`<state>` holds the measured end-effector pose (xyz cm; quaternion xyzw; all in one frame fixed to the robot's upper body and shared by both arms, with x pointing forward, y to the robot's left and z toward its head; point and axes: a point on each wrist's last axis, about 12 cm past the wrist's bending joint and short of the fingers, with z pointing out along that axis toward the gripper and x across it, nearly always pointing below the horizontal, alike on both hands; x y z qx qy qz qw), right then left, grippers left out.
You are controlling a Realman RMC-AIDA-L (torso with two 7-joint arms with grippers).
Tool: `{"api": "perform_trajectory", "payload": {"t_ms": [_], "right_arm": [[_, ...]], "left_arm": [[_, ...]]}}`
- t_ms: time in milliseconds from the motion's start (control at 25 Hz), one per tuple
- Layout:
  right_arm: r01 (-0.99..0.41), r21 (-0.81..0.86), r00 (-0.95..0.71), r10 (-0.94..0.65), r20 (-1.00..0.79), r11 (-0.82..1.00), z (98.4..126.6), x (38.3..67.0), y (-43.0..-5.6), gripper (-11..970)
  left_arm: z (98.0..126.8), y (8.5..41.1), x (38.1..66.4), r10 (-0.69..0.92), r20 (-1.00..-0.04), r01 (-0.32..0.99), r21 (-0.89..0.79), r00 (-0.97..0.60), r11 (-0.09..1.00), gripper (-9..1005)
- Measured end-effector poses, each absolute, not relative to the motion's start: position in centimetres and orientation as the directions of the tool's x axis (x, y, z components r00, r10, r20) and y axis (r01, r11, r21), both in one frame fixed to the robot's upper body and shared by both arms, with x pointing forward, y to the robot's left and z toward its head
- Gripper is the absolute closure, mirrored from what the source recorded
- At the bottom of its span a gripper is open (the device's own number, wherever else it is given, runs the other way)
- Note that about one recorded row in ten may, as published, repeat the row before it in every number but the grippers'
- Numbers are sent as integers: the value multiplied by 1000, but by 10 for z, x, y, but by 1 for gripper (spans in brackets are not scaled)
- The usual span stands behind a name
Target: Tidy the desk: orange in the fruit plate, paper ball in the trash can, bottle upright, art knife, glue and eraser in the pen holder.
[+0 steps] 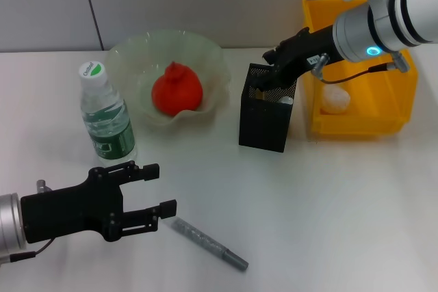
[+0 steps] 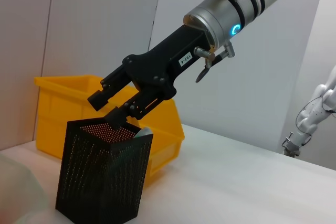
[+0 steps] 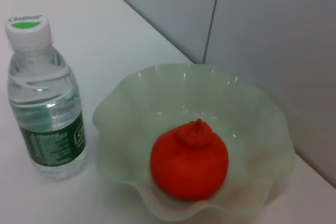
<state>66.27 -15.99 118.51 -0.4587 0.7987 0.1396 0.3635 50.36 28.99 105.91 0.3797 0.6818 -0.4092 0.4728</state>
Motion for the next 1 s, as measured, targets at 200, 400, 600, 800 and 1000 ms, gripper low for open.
{"api": "perform_trajectory", "payload": {"t_ms": [200, 400, 600, 800, 1000], "right_arm": [[-830, -117, -313, -629, -712, 546, 1185, 664, -160, 384], [-817, -111, -309, -592, -744, 566, 1190, 664, -163, 202], [-812, -63, -307, -515, -800, 581, 1195, 659, -168, 203], [-817, -37, -321, -506, -800, 575, 1192, 652, -174, 203], [-820, 0, -350, -502, -791, 572, 1186, 645, -180, 203]], "left_arm": [[1059, 290, 504, 132, -955, 905, -198, -264, 377, 226], [1060, 291, 505, 134, -956, 906, -195, -261, 376, 226], [1061, 291, 506, 160, -953, 913, -183, -256, 365, 226], [1061, 292, 510, 269, -933, 934, -145, -239, 326, 226], [1070, 291, 519, 359, -914, 956, -90, -190, 278, 226]]}}
